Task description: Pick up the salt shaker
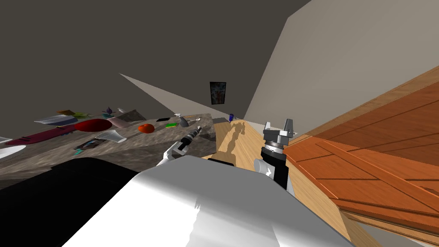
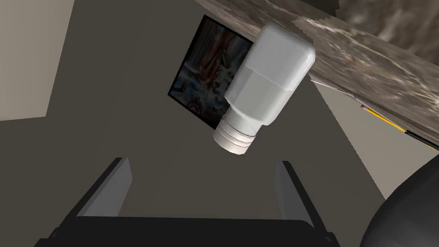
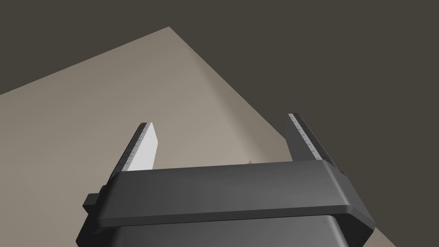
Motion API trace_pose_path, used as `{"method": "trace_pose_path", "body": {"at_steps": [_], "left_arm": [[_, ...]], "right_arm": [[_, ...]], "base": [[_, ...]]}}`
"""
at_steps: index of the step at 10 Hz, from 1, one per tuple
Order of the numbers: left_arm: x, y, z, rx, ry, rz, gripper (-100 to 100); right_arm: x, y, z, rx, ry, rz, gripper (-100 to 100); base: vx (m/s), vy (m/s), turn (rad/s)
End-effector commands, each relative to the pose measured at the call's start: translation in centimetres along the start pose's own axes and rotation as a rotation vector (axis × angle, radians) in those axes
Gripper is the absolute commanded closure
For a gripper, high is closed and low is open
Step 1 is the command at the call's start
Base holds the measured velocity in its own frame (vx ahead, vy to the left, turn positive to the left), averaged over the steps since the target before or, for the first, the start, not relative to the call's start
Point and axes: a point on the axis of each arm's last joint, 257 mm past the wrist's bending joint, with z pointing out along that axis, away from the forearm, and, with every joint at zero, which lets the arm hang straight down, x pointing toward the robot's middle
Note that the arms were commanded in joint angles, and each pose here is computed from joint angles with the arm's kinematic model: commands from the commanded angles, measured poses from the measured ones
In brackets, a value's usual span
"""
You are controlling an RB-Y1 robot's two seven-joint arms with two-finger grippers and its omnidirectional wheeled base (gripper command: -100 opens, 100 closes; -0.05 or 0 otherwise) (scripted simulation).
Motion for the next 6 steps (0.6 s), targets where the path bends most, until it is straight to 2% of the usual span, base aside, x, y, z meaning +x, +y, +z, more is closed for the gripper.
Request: {"method": "trace_pose_path", "body": {"at_steps": [1,5,6], "left_arm": [[0.4,1.9,0.1,-0.040,0.027,0.046,-100],[0.9,6.0,0.1,-0.121,0.077,0.140,-100],[0.9,5.4,0.1,-0.108,0.069,0.124,-100]], "right_arm": [[0.0,0.0,0.0,0.000,0.000,0.000,0],[0.0,0.0,0.0,0.000,0.000,0.000,0],[0.0,0.0,0.0,0.000,0.000,0.000,0]], "base": [[0.036,-0.060,-0.065],[0.029,-0.041,-0.036],[0.015,-0.008,-0.003]]}}
